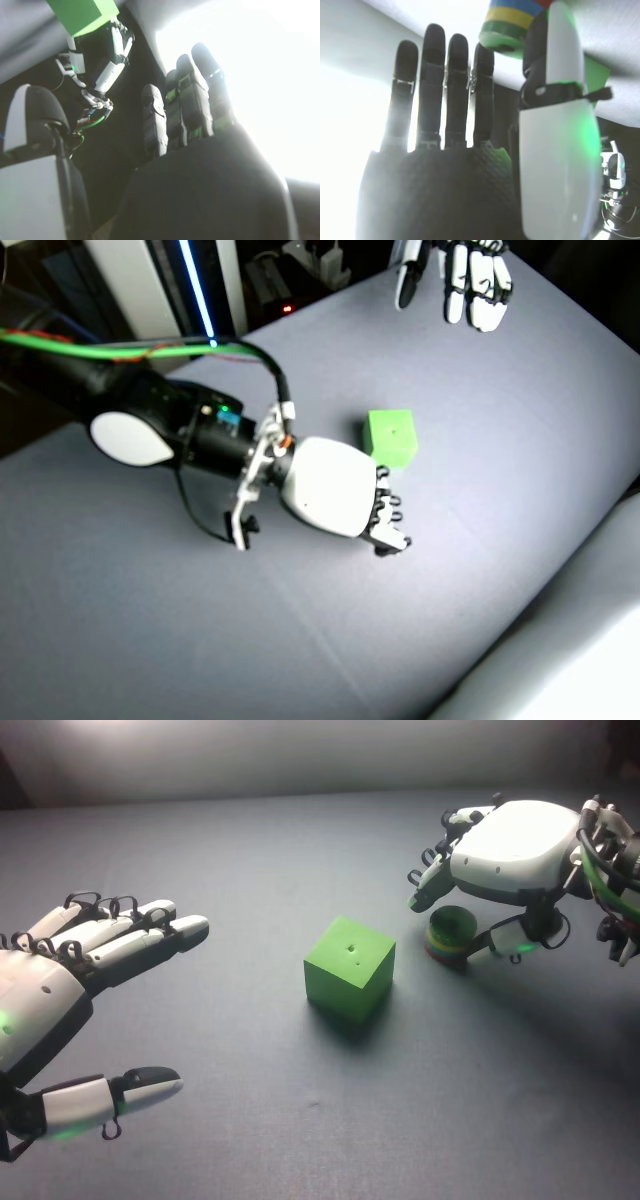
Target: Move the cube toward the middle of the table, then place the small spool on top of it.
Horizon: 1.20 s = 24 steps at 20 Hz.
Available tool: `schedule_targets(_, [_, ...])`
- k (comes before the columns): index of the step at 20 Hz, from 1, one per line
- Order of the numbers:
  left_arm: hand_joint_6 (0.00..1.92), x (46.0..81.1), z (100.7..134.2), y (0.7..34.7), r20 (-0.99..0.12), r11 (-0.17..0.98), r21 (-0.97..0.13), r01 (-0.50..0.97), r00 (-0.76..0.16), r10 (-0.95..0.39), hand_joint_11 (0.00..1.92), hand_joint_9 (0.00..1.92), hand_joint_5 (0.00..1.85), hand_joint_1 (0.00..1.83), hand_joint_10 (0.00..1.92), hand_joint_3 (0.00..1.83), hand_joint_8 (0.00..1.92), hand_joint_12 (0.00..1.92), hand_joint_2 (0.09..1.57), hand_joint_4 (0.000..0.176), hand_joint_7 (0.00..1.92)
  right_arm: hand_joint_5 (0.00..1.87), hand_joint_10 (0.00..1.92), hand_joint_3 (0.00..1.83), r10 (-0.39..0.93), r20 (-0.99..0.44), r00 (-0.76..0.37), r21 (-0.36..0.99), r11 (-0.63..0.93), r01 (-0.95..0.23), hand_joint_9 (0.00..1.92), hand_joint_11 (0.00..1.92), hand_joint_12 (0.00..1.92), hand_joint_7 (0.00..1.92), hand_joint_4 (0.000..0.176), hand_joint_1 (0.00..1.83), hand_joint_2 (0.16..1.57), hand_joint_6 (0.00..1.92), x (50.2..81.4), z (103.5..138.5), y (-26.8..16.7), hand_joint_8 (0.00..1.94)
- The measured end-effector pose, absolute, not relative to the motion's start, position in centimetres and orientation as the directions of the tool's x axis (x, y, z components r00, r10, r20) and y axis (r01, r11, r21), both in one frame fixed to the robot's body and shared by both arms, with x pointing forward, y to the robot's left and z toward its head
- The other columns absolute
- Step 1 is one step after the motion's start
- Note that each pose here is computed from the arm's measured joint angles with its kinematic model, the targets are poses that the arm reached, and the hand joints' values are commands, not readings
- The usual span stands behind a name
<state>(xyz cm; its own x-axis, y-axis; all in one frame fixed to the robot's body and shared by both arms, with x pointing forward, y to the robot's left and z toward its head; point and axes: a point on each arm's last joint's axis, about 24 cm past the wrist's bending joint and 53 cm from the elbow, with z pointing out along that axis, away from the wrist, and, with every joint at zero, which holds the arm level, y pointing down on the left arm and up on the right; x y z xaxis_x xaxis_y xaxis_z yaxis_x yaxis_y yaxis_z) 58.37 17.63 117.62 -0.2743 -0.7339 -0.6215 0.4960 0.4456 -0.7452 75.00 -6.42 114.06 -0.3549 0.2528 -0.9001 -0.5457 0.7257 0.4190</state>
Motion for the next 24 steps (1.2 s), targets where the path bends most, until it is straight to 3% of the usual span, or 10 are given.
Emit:
schedule_targets(6, [0.0,58.35,117.62,17.59,-0.622,0.445,-0.745,0.497,-0.275,-0.733,0.01,0.27,0.31,0.94,0.0,0.0,0.0,0.89,1.03,0.098,0.24,0.8,0.01,0.0,0.25,-0.901,-0.353,0.416,0.727,-0.547,0.72,0.22,0.96,0.71,0.0,1.24,0.92,0.01,75.0,114.05,-6.42,0.0])
schedule_targets(12, [0.0,58.32,117.34,17.42,-0.618,0.442,-0.75,0.491,-0.282,-0.734,0.0,0.24,0.3,0.93,0.0,0.0,0.0,0.83,1.05,0.121,0.22,0.95,0.09,0.0,0.25,-0.9,-0.356,0.419,0.722,-0.551,0.95,0.53,1.04,0.94,0.0,1.25,0.92,0.01,74.86,113.98,-6.0,0.04])
schedule_targets(15, [0.0,58.32,117.34,17.4,-0.618,0.442,-0.75,0.492,-0.283,-0.733,0.0,0.24,0.3,0.95,0.0,0.0,0.0,0.82,1.04,0.115,0.23,0.99,0.11,0.0,0.25,-0.9,-0.357,0.419,0.721,-0.552,0.97,0.53,1.13,0.96,0.0,1.23,0.92,0.01,74.8,113.97,-5.92,0.03])
schedule_targets(17, [0.0,58.33,117.33,17.42,-0.618,0.443,-0.75,0.492,-0.282,-0.734,0.0,0.25,0.3,0.95,0.0,0.0,0.0,0.89,1.04,0.111,0.23,0.99,1.05,0.0,0.25,-0.9,-0.358,0.42,0.719,-0.554,0.63,0.39,1.56,0.87,0.0,1.19,0.93,0.0,74.73,113.97,-5.84,0.44])
schedule_targets(19, [0.0,58.33,117.32,17.41,-0.618,0.443,-0.75,0.491,-0.282,-0.734,0.0,0.25,0.29,0.95,0.0,0.0,0.0,0.9,1.04,0.106,0.23,0.99,1.18,0.0,0.249,-0.9,-0.358,0.419,0.719,-0.554,0.56,0.37,1.59,0.75,0.0,1.2,0.94,0.0,74.73,113.97,-5.83,0.68])
schedule_targets(20, [0.0,58.33,117.33,17.42,-0.618,0.443,-0.75,0.492,-0.282,-0.734,0.0,0.26,0.29,0.93,0.0,0.0,0.0,0.9,1.04,0.118,0.23,1.14,1.13,0.01,0.248,-0.901,-0.357,0.418,0.719,-0.555,0.62,0.42,1.55,0.79,0.0,1.2,1.0,0.49,74.72,113.97,-5.82,0.7])
schedule_targets(21, [0.0,58.33,117.33,17.42,-0.618,0.443,-0.75,0.491,-0.282,-0.734,0.0,0.25,0.3,0.94,0.0,0.0,0.0,0.89,1.04,0.126,0.23,1.1,1.03,0.01,0.247,-0.901,-0.357,0.417,0.719,-0.556,0.72,0.5,1.49,0.97,0.0,1.26,1.07,0.55,74.7,113.98,-5.8,1.06])
schedule_targets(22, [0.01,58.33,117.33,17.42,-0.618,0.442,-0.75,0.491,-0.282,-0.734,0.0,0.25,0.3,0.95,0.0,0.0,0.0,0.89,1.03,0.127,0.24,1.14,1.06,0.0,0.247,-0.901,-0.356,0.417,0.717,-0.558,0.74,0.5,1.52,0.96,0.0,1.26,1.08,0.54,74.62,114.0,-5.7,1.16])
schedule_targets(23, [0.01,58.33,117.34,17.41,-0.618,0.442,-0.75,0.491,-0.282,-0.734,0.0,0.25,0.31,0.97,0.0,0.0,0.0,0.88,1.03,0.118,0.24,1.15,0.92,0.0,0.248,-0.9,-0.357,0.419,0.715,-0.56,0.84,0.54,1.36,1.03,0.0,1.25,1.06,0.66,74.55,114.03,-5.61,0.96])
schedule_targets(24, [0.0,58.34,117.34,17.42,-0.617,0.442,-0.75,0.491,-0.282,-0.734,0.01,0.26,0.3,0.96,0.0,0.0,0.0,0.89,1.04,0.114,0.23,1.09,1.07,0.0,0.245,-0.903,-0.354,0.415,0.714,-0.565,0.9,0.59,1.26,1.07,0.0,1.36,1.07,0.8,74.48,114.07,-5.52,0.84])
